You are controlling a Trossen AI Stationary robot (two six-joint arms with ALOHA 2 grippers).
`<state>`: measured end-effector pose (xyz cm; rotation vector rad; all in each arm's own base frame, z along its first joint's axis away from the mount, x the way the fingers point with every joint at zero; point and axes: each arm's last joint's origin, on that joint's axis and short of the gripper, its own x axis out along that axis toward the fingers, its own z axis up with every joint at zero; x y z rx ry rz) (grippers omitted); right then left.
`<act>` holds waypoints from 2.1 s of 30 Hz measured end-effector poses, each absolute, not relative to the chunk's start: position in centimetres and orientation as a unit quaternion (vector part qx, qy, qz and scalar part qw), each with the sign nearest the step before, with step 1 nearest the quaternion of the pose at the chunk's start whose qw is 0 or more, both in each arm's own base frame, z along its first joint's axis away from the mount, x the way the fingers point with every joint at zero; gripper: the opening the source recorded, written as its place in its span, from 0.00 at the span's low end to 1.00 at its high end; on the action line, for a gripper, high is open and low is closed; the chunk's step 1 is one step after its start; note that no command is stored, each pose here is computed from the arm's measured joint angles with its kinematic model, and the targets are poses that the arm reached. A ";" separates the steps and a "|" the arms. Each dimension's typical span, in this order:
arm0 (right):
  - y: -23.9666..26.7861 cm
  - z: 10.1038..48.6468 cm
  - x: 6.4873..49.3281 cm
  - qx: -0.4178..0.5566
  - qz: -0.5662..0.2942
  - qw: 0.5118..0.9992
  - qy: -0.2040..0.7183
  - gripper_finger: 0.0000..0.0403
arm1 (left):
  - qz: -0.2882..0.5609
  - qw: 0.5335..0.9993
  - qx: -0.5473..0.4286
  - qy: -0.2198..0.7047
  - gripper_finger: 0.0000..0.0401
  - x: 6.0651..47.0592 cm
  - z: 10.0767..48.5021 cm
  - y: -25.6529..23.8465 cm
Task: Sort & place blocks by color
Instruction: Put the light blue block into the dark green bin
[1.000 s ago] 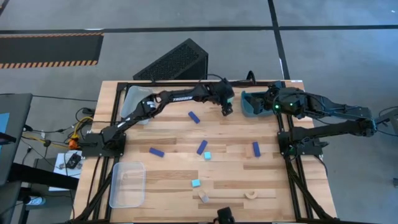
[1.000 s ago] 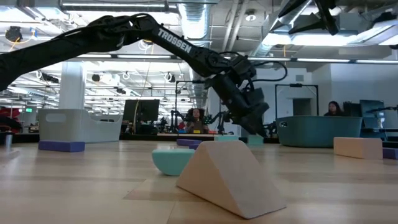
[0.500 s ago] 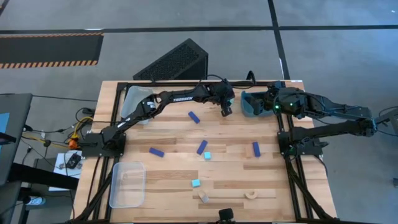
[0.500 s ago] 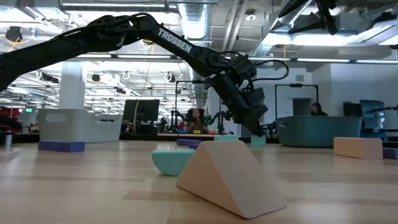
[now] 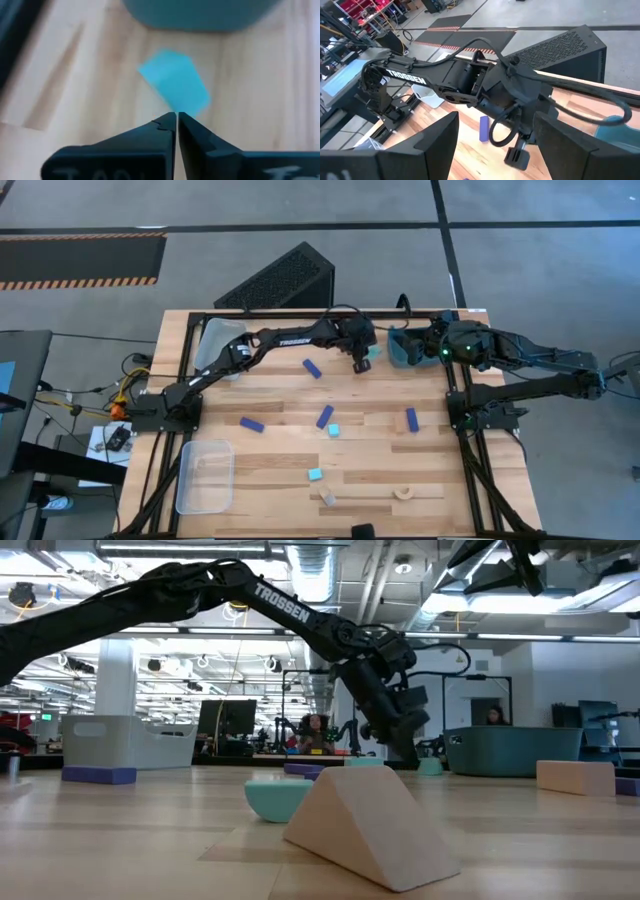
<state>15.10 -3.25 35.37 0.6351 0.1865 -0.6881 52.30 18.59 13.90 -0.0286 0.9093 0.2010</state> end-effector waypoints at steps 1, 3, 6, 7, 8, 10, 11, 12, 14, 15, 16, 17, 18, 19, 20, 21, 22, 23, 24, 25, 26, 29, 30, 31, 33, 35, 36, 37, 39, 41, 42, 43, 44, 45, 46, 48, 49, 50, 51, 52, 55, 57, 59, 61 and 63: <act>-3.2 35.4 15.1 0.306 -0.331 0.888 0.090 0.70 | 0.089 0.890 -0.017 0.447 0.00 52.2 13.8 18.3; -3.1 35.4 15.1 0.306 -0.328 0.889 0.090 0.70 | 0.079 0.881 -0.020 0.465 0.00 52.1 13.5 17.5; -2.9 35.4 15.2 0.306 -0.320 0.892 0.091 0.70 | 0.077 0.874 -0.023 0.480 0.00 52.2 13.5 16.4; -2.8 35.4 15.2 0.306 -0.318 0.893 0.092 0.70 | 0.077 0.872 -0.026 0.482 0.00 52.2 13.5 16.2; -2.7 35.4 15.2 0.306 -0.316 0.893 0.092 0.70 | 0.083 0.871 -0.031 0.483 0.00 52.2 13.6 16.0; -2.6 35.4 15.2 0.306 -0.313 0.895 0.093 0.70 | 0.095 0.863 -0.046 0.493 0.01 52.1 14.0 15.5; -2.6 35.4 15.2 0.306 -0.312 0.895 0.093 0.70 | 0.100 0.862 -0.052 0.494 0.02 52.2 14.2 15.3; -2.6 35.4 15.2 0.306 -0.313 0.894 0.093 0.70 | 0.104 0.864 -0.058 0.490 0.04 52.3 14.6 15.3; -2.7 35.4 15.2 0.306 -0.313 0.894 0.092 0.70 | 0.111 0.869 -0.069 0.477 0.08 52.5 15.7 15.3; -2.7 35.4 15.2 0.306 -0.313 0.894 0.092 0.70 | 0.114 0.874 -0.072 0.467 0.11 52.7 16.3 15.4; -2.7 35.4 15.2 0.306 -0.314 0.894 0.092 0.70 | 0.117 0.878 -0.072 0.459 0.15 52.8 16.9 15.6; -2.7 35.4 15.2 0.306 -0.314 0.894 0.092 0.70 | 0.121 0.883 -0.071 0.449 0.18 52.8 17.2 16.0; -2.7 35.4 15.2 0.305 -0.314 0.894 0.093 0.70 | 0.124 0.891 -0.071 0.431 0.22 53.0 17.4 16.3; -2.7 35.4 15.2 0.305 -0.314 0.894 0.093 0.70 | 0.123 0.899 -0.072 0.415 0.26 53.2 17.6 16.7; -2.7 35.4 15.2 0.304 -0.314 0.895 0.095 0.70 | 0.116 0.903 -0.077 0.407 0.30 53.2 17.7 17.0; -2.7 35.4 15.2 0.303 -0.314 0.895 0.095 0.70 | 0.109 0.909 -0.084 0.394 0.34 53.3 17.9 17.3; -2.7 35.4 15.2 0.303 -0.314 0.895 0.095 0.70 | 0.106 0.916 -0.090 0.376 0.39 53.5 17.9 17.6; -2.7 35.4 15.2 0.303 -0.314 0.895 0.096 0.70 | 0.108 0.920 -0.098 0.363 0.43 53.7 17.6 17.8; -2.7 35.4 15.2 0.303 -0.315 0.894 0.096 0.70 | 0.109 0.920 -0.111 0.360 0.46 53.7 17.3 18.0; -2.7 35.4 15.2 0.303 -0.315 0.894 0.096 0.70 | 0.110 0.915 -0.127 0.367 0.50 53.7 16.5 18.1; -2.7 35.4 15.2 0.303 -0.314 0.895 0.096 0.70 | 0.113 0.912 -0.138 0.371 0.53 53.8 15.6 18.1; -2.7 35.4 15.2 0.303 -0.314 0.895 0.096 0.70 | 0.123 0.906 -0.156 0.373 0.60 54.2 13.8 18.2; -2.7 35.4 15.2 0.303 -0.314 0.895 0.096 0.70 | 0.126 0.909 -0.158 0.366 0.61 54.4 13.5 18.2; -2.7 35.4 15.2 0.303 -0.314 0.895 0.096 0.70 | 0.135 0.909 -0.159 0.361 0.63 54.5 13.3 18.1; -2.7 35.4 15.2 0.304 -0.313 0.894 0.096 0.70 | 0.153 0.906 -0.159 0.361 0.64 54.7 12.7 17.8; -2.6 35.4 15.2 0.306 -0.309 0.895 0.098 0.70 | 0.171 0.905 -0.152 0.359 0.64 55.0 12.4 17.4; -2.6 35.4 15.2 0.307 -0.307 0.895 0.099 0.70 | 0.181 0.903 -0.148 0.360 0.64 55.0 12.4 17.2; -2.6 35.4 15.2 0.308 -0.305 0.896 0.099 0.70 | 0.190 0.903 -0.143 0.358 0.64 55.1 12.4 17.1; -2.6 35.4 15.2 0.309 -0.303 0.896 0.100 0.70 | 0.193 0.902 -0.132 0.363 0.63 55.1 12.4 16.8; -2.6 35.4 15.2 0.309 -0.303 0.896 0.100 0.70 | 0.192 0.903 -0.126 0.362 0.63 55.2 12.9 16.8; -2.6 35.4 15.2 0.309 -0.303 0.896 0.101 0.70 | 0.193 0.905 -0.123 0.358 0.63 55.3 13.0 16.7; -2.6 35.4 15.2 0.309 -0.303 0.896 0.101 0.70 | 0.192 0.908 -0.121 0.353 0.63 55.3 13.4 16.7; -2.6 35.4 15.2 0.308 -0.303 0.896 0.101 0.70 | 0.192 0.907 -0.121 0.354 0.63 55.3 13.5 16.7; -2.6 35.4 15.2 0.308 -0.303 0.896 0.101 0.70 | 0.193 0.908 -0.119 0.351 0.63 55.3 13.7 16.7; -2.6 35.4 15.2 0.307 -0.303 0.897 0.102 0.70 | 0.192 0.910 -0.116 0.349 0.63 55.3 13.8 16.7; -2.6 35.3 15.2 0.305 -0.303 0.897 0.104 0.70 | 0.187 0.914 -0.104 0.346 0.63 55.3 14.2 16.8; -2.6 35.3 15.2 0.304 -0.304 0.897 0.106 0.70 | 0.185 0.915 -0.098 0.346 0.63 55.2 14.4 16.9; -2.6 35.2 15.2 0.304 -0.305 0.896 0.108 0.70 | 0.183 0.917 -0.091 0.343 0.63 55.3 14.6 17.0; -2.6 35.2 15.1 0.303 -0.306 0.896 0.112 0.70 | 0.182 0.919 -0.087 0.340 0.63 55.2 14.9 17.1; -2.6 35.1 15.1 0.302 -0.307 0.895 0.115 0.70 | 0.183 0.918 -0.088 0.340 0.63 55.1 15.2 17.3; -2.6 35.1 15.1 0.301 -0.307 0.895 0.117 0.70 | 0.184 0.922 -0.098 0.327 0.60 54.9 15.6 18.2; -2.6 35.1 15.1 0.301 -0.308 0.895 0.117 0.70 | 0.188 0.922 -0.120 0.315 0.56 54.7 15.7 19.2; -2.6 35.1 15.1 0.301 -0.308 0.895 0.116 0.70 | 0.191 0.925 -0.150 0.293 0.49 54.5 15.9 20.2; -2.6 35.1 15.1 0.305 -0.308 0.894 0.115 0.70 | 0.190 0.927 -0.179 0.268 0.41 54.4 16.1 21.2; -2.6 35.1 15.1 0.312 -0.309 0.891 0.112 0.70 | 0.190 0.928 -0.202 0.250 0.32 54.2 16.2 22.1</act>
